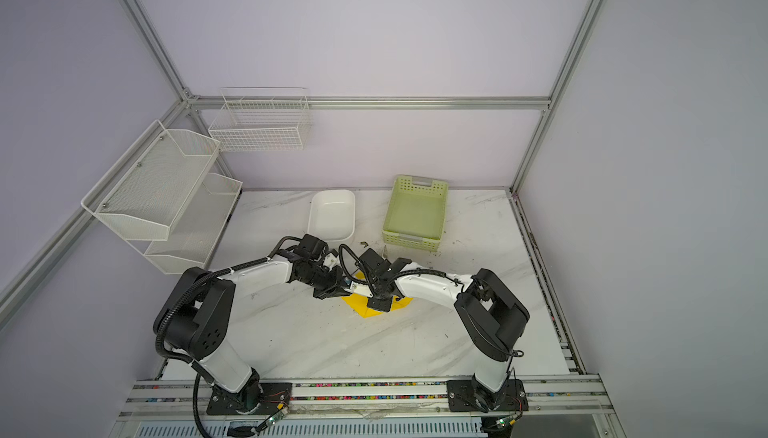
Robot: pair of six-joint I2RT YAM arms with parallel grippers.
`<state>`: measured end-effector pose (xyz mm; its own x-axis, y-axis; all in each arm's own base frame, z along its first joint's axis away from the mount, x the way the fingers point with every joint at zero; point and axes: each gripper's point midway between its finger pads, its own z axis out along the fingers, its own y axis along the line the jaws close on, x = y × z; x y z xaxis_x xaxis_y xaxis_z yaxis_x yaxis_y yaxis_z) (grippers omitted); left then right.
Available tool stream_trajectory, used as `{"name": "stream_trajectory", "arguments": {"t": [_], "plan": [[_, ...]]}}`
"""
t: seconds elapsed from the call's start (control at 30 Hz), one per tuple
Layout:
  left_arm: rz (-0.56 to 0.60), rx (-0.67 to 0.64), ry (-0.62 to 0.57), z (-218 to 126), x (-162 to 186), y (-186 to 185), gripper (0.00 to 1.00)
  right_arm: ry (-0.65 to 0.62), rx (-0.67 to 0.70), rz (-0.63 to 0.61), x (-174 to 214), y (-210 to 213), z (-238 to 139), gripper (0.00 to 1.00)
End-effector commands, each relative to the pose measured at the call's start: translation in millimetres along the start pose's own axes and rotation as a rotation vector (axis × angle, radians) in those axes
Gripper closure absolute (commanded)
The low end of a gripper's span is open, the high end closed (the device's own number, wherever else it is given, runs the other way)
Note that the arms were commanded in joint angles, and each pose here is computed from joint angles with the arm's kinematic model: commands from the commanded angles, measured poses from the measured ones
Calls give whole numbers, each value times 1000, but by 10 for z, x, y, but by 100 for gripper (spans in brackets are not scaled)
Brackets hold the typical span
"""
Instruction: Place the utensils on the paper napkin and roll it up
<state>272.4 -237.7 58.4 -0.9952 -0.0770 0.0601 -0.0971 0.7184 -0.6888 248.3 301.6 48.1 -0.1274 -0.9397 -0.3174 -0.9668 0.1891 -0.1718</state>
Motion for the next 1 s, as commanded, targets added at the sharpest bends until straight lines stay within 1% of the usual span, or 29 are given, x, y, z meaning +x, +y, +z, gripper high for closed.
{"name": "stream_trajectory", "arguments": {"t": [0.0, 0.2, 0.27, 0.4, 0.67, 0.83, 0.97], "plan": [[-1, 130, 31, -38, 167, -189, 89, -14, -15, 2, 9, 27, 3, 100], [-46, 209, 82, 54, 386, -186, 89, -22, -11, 6, 17, 21, -5, 100], [-52, 233, 115, 114, 477, -213, 89, -22, -10, 9, 24, 18, -9, 100], [-77, 255, 150, 223, 593, -210, 89, -29, -8, 11, 19, 16, -14, 100], [-144, 344, 164, 369, 629, -246, 92, -32, -11, 14, 16, 10, -10, 100], [-171, 351, 173, 461, 644, -247, 92, -35, -12, 14, 11, 10, -15, 100], [-228, 325, 171, 545, 657, -119, 93, -36, -13, 15, 7, 11, -21, 100]]}}
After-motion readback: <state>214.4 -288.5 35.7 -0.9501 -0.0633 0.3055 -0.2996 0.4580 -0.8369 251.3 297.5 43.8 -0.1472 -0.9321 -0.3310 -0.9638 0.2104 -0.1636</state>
